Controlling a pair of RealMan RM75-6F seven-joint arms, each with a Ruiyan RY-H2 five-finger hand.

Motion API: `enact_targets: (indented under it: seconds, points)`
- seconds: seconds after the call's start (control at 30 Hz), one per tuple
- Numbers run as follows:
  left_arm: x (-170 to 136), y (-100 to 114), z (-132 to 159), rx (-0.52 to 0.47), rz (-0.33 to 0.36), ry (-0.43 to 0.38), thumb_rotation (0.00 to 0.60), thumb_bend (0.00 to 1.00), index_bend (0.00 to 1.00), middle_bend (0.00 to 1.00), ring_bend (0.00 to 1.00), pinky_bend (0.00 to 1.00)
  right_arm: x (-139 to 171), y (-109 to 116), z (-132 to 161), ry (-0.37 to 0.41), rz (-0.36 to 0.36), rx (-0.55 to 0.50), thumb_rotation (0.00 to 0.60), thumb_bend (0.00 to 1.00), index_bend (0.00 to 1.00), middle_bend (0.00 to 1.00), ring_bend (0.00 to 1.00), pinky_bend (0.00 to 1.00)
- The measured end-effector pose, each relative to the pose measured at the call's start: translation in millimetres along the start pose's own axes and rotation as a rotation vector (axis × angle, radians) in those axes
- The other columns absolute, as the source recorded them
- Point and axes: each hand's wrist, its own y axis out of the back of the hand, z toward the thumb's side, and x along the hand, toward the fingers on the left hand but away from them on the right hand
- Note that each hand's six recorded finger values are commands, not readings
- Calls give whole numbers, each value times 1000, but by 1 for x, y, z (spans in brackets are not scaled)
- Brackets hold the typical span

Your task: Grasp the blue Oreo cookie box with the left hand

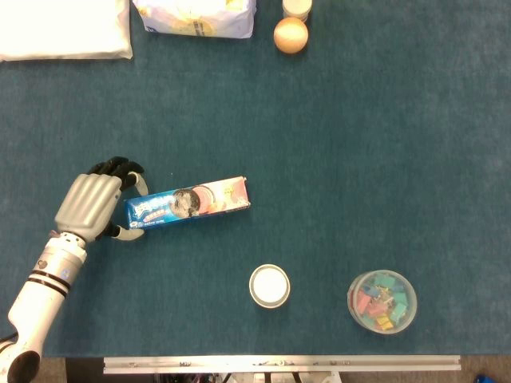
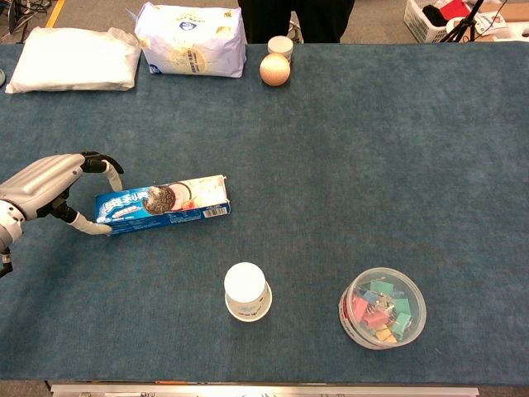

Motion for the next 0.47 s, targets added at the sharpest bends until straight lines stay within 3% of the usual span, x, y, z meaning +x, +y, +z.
enact_targets:
  seconds: [0.2,0.47]
  points:
    - [-5,6,4,-37,46,-41,599,3,213,177,145,236,-1,1,-1,0,-2,-2,600,0,564,489,297,347]
    - [-11,14,8,-41,98,-87,600,4,255,177,145,236,-2,5,-6,-13,-12,-9,600,0,564,489,297,347]
